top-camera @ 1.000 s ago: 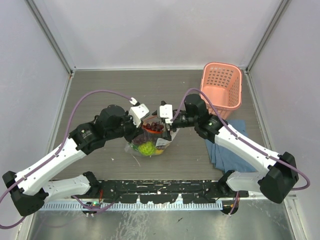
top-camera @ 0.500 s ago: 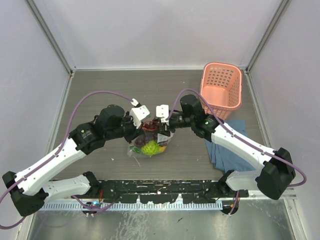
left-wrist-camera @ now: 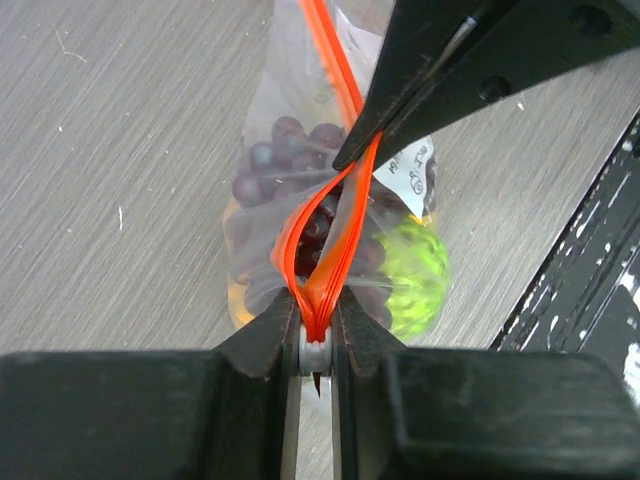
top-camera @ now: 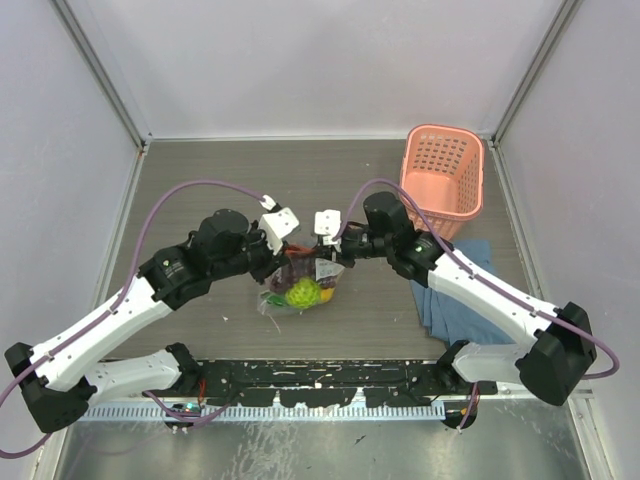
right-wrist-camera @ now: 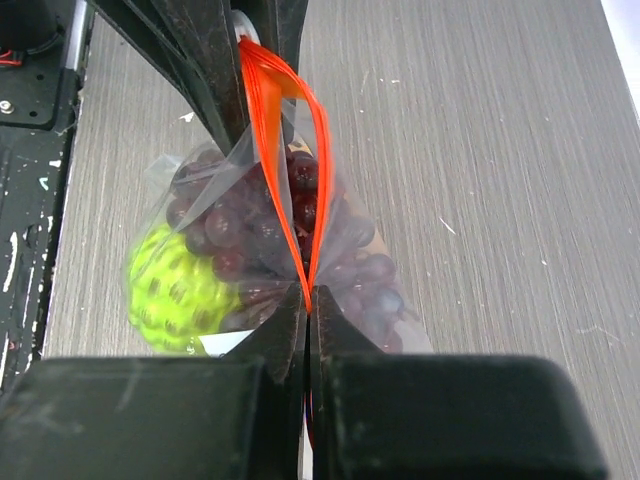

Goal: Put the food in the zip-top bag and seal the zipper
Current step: Adjust the zipper food storage bag at the center of the board.

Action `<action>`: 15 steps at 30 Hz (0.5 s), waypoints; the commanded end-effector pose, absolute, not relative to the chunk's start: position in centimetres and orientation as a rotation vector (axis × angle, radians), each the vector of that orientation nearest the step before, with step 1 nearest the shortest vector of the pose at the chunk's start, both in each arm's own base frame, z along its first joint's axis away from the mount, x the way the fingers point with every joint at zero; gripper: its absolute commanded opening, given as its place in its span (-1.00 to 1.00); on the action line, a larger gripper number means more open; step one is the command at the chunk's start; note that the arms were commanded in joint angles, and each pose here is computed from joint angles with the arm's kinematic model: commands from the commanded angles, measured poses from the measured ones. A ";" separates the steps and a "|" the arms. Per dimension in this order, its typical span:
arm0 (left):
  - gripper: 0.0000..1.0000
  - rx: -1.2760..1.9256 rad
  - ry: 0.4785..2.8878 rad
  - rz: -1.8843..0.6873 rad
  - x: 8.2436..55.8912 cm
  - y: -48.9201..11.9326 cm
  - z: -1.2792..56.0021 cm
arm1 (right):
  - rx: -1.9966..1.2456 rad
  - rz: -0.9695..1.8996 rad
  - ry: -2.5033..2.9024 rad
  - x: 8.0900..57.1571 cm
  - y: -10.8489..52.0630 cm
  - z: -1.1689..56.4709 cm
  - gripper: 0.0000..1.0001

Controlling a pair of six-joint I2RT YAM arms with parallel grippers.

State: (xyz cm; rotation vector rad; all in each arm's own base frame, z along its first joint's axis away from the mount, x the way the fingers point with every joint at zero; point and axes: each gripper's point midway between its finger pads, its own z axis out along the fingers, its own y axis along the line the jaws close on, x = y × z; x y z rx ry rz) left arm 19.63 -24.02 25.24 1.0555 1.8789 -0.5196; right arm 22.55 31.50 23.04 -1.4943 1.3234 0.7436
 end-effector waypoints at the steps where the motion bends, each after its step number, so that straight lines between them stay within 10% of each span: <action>1: -0.45 0.882 1.746 -0.553 21.8 -24.3 29.1 | -1.360 0.671 1.286 23.7 30.8 26.5 -0.99; 15: 0.26 0.603 1.633 -0.905 22.1 -24.4 29.5 | -1.181 0.714 1.341 23.9 30.3 26.5 -0.99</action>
